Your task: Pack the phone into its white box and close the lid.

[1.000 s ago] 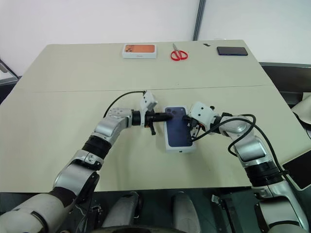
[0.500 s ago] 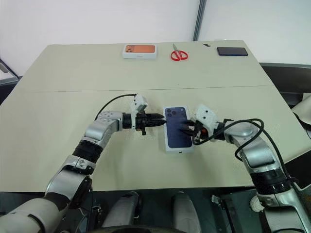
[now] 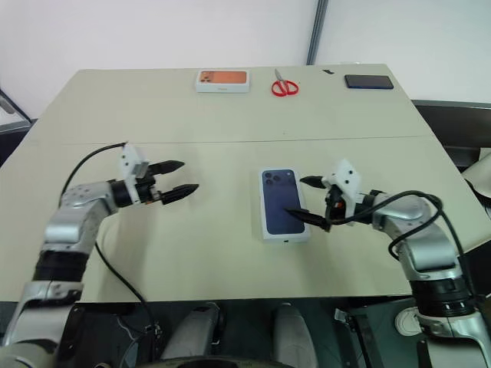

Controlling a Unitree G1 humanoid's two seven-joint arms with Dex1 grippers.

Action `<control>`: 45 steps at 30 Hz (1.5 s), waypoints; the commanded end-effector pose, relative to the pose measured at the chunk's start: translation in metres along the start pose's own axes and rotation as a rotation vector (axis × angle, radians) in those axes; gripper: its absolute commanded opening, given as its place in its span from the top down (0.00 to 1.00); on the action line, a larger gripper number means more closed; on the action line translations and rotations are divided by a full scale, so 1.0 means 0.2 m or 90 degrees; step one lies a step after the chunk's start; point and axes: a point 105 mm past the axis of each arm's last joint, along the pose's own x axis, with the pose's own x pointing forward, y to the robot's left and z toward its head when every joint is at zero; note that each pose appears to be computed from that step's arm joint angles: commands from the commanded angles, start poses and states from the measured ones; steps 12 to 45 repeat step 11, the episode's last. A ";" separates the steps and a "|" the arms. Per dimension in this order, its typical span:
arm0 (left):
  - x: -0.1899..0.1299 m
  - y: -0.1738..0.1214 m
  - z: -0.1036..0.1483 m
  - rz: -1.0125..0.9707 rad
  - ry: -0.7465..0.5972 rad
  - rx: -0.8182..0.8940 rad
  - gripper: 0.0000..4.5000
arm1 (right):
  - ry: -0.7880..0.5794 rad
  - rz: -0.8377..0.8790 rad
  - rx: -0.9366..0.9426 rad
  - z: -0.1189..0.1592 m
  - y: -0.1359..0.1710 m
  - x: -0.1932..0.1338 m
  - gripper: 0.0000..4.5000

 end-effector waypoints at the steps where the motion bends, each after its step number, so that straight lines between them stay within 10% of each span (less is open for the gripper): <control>1: -0.13 0.00 0.01 0.033 0.004 0.021 0.01 | -0.023 -0.017 -0.015 0.05 -0.02 -0.08 0.00; 11: -0.39 -0.04 -0.10 0.092 0.038 -0.005 0.01 | 0.007 -0.026 -0.013 -0.02 -0.03 -0.19 0.00; 45: -0.39 -0.04 -0.10 0.092 0.038 -0.005 0.01 | 0.007 -0.026 -0.013 -0.02 -0.03 -0.19 0.00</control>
